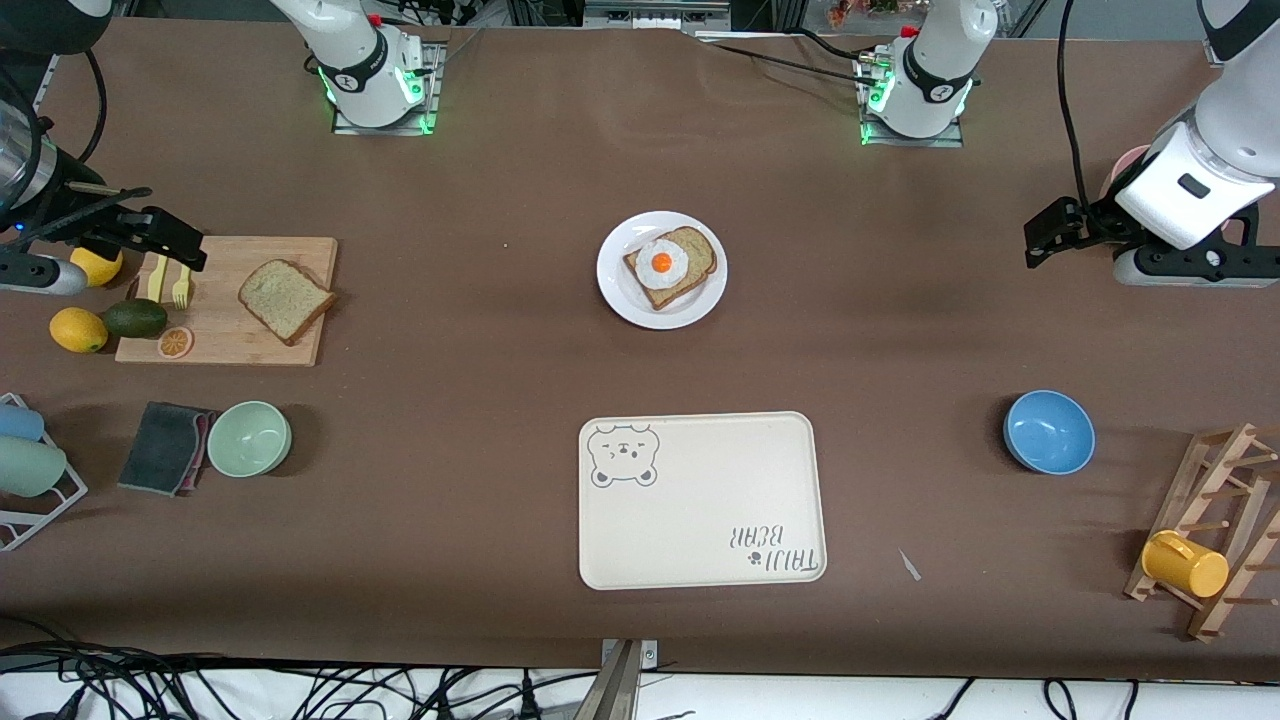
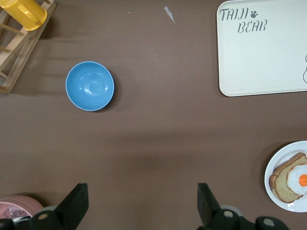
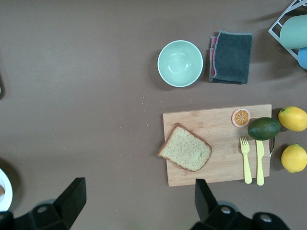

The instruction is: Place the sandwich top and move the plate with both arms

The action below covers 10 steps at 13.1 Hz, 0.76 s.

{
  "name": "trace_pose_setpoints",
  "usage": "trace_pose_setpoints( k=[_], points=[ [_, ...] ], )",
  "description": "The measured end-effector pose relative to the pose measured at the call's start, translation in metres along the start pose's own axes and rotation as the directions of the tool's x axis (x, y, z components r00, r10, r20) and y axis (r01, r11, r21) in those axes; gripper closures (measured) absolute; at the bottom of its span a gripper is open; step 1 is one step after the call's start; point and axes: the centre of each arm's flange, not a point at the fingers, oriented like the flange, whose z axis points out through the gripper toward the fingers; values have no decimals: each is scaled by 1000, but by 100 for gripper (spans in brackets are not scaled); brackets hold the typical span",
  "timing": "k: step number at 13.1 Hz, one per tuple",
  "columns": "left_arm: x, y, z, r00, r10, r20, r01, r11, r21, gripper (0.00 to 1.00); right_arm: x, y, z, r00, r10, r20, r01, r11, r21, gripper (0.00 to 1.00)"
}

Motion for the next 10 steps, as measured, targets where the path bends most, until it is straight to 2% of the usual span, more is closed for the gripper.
trace_pose_setpoints(
  k=[10],
  points=[
    [0, 1, 2, 1000, 2, 6, -2, 1000, 0, 0, 0, 1, 0, 1000, 1, 0, -1, 1000, 0, 0]
  ],
)
